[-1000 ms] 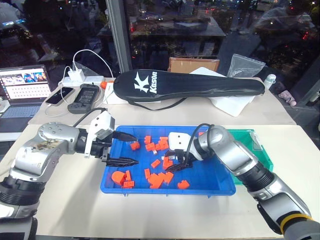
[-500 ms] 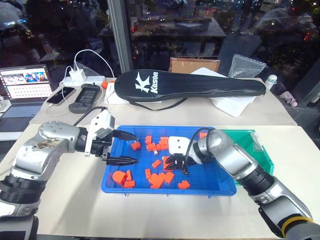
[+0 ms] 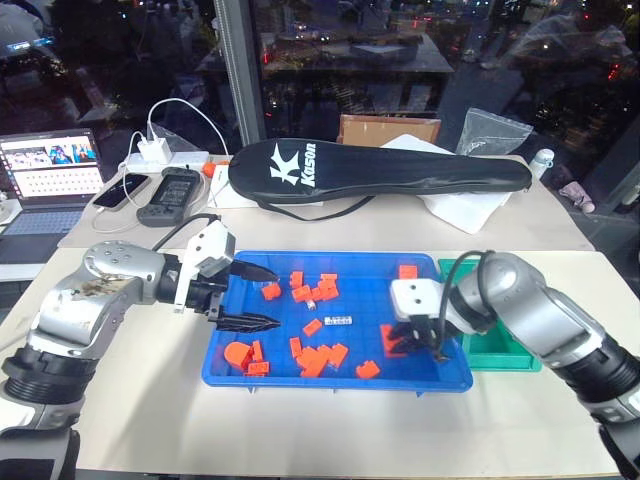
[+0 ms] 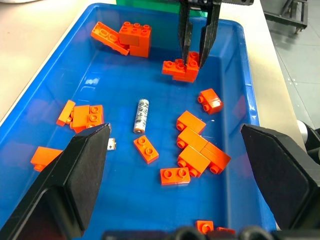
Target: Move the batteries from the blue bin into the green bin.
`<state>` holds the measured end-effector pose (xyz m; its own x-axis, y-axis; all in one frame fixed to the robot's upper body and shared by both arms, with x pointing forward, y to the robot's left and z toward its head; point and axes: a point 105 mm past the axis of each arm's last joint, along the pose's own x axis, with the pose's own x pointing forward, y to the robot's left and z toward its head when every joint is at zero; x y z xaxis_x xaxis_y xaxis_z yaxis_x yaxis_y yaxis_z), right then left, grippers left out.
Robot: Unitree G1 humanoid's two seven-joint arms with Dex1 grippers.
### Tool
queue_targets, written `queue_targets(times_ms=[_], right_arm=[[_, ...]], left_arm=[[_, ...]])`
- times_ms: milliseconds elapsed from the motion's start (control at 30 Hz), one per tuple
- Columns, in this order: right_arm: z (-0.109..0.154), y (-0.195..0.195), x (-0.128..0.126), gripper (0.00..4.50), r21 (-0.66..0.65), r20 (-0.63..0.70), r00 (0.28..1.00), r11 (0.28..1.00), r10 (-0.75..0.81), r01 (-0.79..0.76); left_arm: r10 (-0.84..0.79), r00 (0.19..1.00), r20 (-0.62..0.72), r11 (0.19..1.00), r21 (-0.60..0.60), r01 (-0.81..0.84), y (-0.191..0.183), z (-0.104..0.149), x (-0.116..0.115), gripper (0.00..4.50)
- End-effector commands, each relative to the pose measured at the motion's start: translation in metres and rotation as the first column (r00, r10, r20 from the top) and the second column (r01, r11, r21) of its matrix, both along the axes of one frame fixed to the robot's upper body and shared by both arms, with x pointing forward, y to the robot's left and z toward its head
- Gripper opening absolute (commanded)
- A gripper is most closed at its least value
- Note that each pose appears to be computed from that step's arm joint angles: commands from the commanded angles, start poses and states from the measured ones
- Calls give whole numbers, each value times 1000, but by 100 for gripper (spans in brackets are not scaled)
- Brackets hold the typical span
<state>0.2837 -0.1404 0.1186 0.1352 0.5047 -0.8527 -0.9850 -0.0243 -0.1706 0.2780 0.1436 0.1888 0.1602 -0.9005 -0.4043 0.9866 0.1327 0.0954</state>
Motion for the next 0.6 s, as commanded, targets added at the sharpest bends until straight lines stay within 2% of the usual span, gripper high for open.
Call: queue_targets(times_ms=[33,133,200,333,433,600], right_arm=[[32,17,17,273,94,136,991,995,0,-13],[48,44,31,369,181,227,974,983,3,-46],[55,65,43,369,251,263,964,967,-24,-45],[40,87,40,369,244,241,970,965,30,-91],[22,88,46,369,206,236,972,976,19,-69],[9,84,51,369,184,212,977,983,-13,-27]], left_arm=[[-21,999,36,1000,-15,21,-3,10,1,450],[-25,999,36,1000,-9,25,-3,10,2,450],[-26,999,37,1000,-2,26,-2,10,3,450],[-22,999,35,1000,5,21,0,10,3,450],[-12,999,36,1000,13,12,2,10,1,450],[18,999,40,999,35,-19,7,7,2,450]])
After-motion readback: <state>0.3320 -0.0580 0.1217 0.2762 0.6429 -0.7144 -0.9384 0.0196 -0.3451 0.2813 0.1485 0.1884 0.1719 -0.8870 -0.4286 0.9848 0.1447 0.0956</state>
